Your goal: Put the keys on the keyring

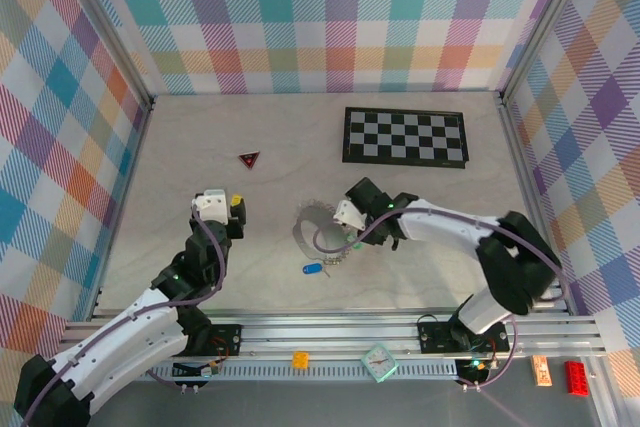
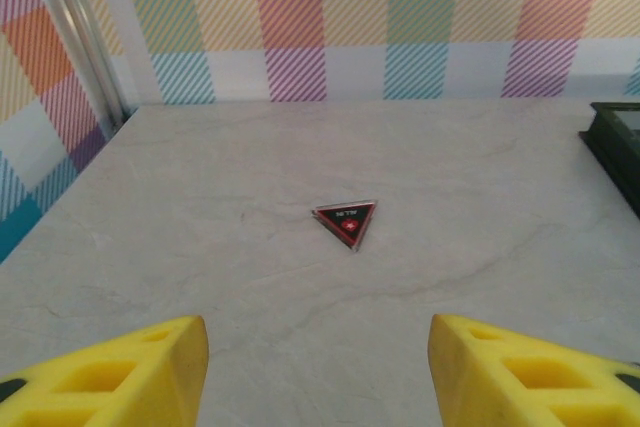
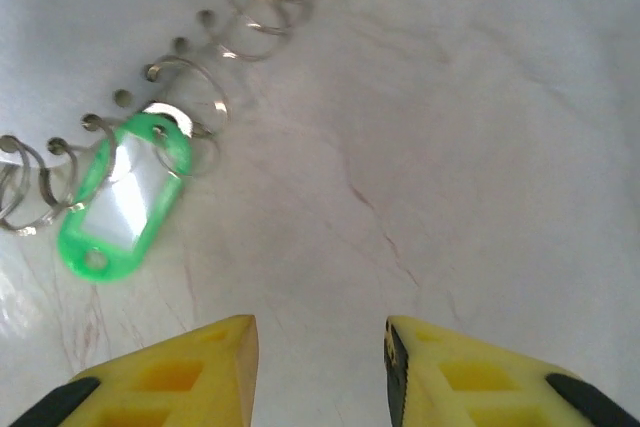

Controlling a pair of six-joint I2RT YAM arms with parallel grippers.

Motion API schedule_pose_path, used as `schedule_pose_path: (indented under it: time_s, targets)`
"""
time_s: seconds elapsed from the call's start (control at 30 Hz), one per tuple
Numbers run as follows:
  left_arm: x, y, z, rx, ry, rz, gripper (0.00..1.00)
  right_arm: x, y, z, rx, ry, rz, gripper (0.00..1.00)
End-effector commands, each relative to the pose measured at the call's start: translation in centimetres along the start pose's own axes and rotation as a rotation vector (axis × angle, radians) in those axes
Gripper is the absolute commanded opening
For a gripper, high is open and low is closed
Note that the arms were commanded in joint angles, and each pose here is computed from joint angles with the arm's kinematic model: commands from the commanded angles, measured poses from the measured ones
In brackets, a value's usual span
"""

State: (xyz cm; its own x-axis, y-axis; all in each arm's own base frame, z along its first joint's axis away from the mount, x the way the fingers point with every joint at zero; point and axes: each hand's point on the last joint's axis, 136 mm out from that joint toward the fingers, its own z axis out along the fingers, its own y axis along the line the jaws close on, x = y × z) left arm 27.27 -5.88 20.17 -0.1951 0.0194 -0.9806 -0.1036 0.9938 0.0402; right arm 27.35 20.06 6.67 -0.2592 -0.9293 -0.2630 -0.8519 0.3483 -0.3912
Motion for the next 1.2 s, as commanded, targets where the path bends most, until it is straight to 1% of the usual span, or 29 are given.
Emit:
schedule_pose_path:
  time_s: [0.0, 0.1, 0.17, 0.23, 0.27, 0.3, 0.4, 0.53, 0.57, 0.6, 0.67, 0.7, 0.83, 0.87, 0.93, 1.0, 1.17]
  targets:
    - [0.0, 0.8, 0.8, -0.042, -0.017, -0.025, 0.61, -1.1, -4.4, -3.0, 0.083, -0.216, 0.264, 0.39]
    - [0.4, 1.1, 1.9, -0.059, 0.002, -0.011, 0.61, 0.8, -8.3, -4.9, 0.167, -0.404, 0.532, 0.43]
    - [0.5, 1.7, 2.6, -0.104, 0.001, 0.013, 0.61, 2.6, -10.7, -6.0, 0.226, -0.535, 0.683, 0.43]
    - [0.6, 2.4, 3.2, -0.141, -0.001, 0.031, 0.61, 3.9, -12.3, -7.1, 0.297, -0.652, 0.773, 0.44]
    - [0.7, 2.6, 3.6, -0.149, -0.001, 0.035, 0.61, 4.6, -13.0, -7.6, 0.34, -0.696, 0.803, 0.46]
    - [0.9, 2.8, 4.0, -0.153, 0.004, 0.034, 0.62, 5.4, -13.6, -7.8, 0.378, -0.714, 0.825, 0.48]
    - [2.1, 3.0, 5.6, -0.134, 0.041, 0.03, 0.63, 7.4, -15.0, -6.8, 0.462, -0.713, 0.854, 0.52]
    - [4.2, 4.1, 7.4, -0.173, 0.082, 0.013, 0.63, 8.8, -16.5, -4.0, 0.492, -0.7, 0.894, 0.55]
    - [4.8, 4.3, 7.8, -0.174, 0.093, 0.003, 0.63, 9.5, -16.7, -3.0, 0.488, -0.649, 0.934, 0.54]
    - [5.3, 4.3, 8.2, -0.17, 0.102, -0.011, 0.63, 9.6, -16.8, -2.7, 0.483, -0.65, 0.942, 0.53]
    - [6.3, 4.2, 9.1, -0.144, 0.117, -0.028, 0.62, 10.1, -16.5, -2.0, 0.487, -0.667, 0.941, 0.53]
    - [6.3, 4.0, 9.5, -0.131, 0.12, -0.022, 0.61, 10.3, -16.3, -1.7, 0.486, -0.676, 0.94, 0.54]
    - [6.3, 3.6, 10.8, -0.086, 0.123, -0.015, 0.6, 10.9, -16.1, 0.3, 0.449, -0.681, 0.984, 0.54]
    - [6.3, 3.7, 11.1, -0.077, 0.124, -0.018, 0.61, 11.0, -16.4, 0.5, 0.453, -0.688, 0.995, 0.54]
    - [6.1, 3.7, 11.5, -0.062, 0.106, -0.024, 0.61, 11.0, -16.5, 0.8, 0.403, -0.665, 1.006, 0.54]
    - [6.1, 3.4, 11.9, -0.036, 0.093, -0.027, 0.61, 11.2, -16.8, 0.9, 0.386, -0.666, 1.022, 0.54]
    - [8.1, 2.9, 13.4, 0.003, 0.094, -0.024, 0.62, 11.2, -16.8, 1.1, 0.345, -0.676, 1.031, 0.55]
